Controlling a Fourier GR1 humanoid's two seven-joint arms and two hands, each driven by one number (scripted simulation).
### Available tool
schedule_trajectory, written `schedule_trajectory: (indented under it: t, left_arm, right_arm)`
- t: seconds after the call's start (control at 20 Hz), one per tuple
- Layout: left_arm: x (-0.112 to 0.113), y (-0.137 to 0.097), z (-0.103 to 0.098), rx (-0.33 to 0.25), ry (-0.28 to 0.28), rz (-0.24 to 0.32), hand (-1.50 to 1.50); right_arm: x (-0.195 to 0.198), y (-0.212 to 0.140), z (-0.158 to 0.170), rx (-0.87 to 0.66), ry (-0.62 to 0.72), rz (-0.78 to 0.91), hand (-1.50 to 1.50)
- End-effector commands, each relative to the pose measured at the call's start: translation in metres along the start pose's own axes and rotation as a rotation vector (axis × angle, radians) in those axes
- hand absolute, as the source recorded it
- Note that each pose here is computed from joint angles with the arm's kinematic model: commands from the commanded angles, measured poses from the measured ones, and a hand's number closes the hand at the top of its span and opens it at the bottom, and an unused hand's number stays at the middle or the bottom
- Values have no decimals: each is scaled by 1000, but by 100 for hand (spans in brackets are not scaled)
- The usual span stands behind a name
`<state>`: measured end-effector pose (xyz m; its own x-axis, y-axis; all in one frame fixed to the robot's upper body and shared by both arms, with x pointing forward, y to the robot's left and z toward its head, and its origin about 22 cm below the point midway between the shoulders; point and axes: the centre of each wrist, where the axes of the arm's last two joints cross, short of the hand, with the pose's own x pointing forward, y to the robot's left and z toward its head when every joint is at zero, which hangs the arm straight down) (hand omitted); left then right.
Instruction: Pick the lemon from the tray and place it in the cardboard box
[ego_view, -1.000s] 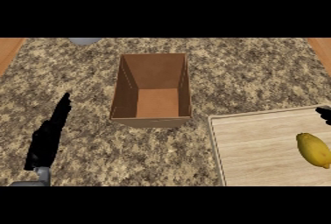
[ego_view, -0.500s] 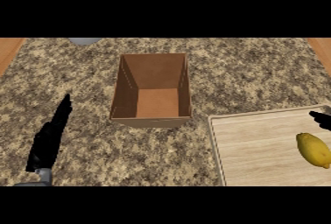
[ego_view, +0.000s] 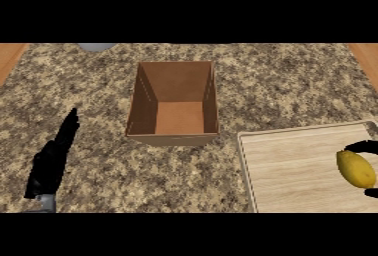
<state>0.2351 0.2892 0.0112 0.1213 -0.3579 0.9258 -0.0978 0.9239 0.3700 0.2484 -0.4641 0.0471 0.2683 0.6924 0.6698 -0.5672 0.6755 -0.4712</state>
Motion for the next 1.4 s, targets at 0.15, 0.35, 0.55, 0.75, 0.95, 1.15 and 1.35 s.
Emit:
schedule_trajectory:
  t: [0.15,0.35,0.55,0.75,0.95,1.15,1.35]
  left_arm:
    - [-4,-8,2,-15,6,-7,0]
    - [-1,13,5,24,-5,-1,0]
    - [18,-15,-17,-49,-60,-6,0]
    - [27,-30,-15,-142,-105,-3,0]
    - [39,-40,-19,-129,-97,11,0]
    - [20,-20,-25,-88,-50,-7,0]
    - [8,-21,-16,-61,-47,-3,0]
  right_arm:
    - [2,10,-6,-160,-8,97,150]
    - [13,-9,-1,-242,-33,114,150]
    - [100,-9,-51,-226,-281,465,150]
    - [173,-17,-58,-230,-441,811,150]
    - [195,-21,-84,-251,-543,928,150]
    - [206,-35,-107,-293,-631,959,150]
    - [228,-50,-115,-237,-826,809,150]
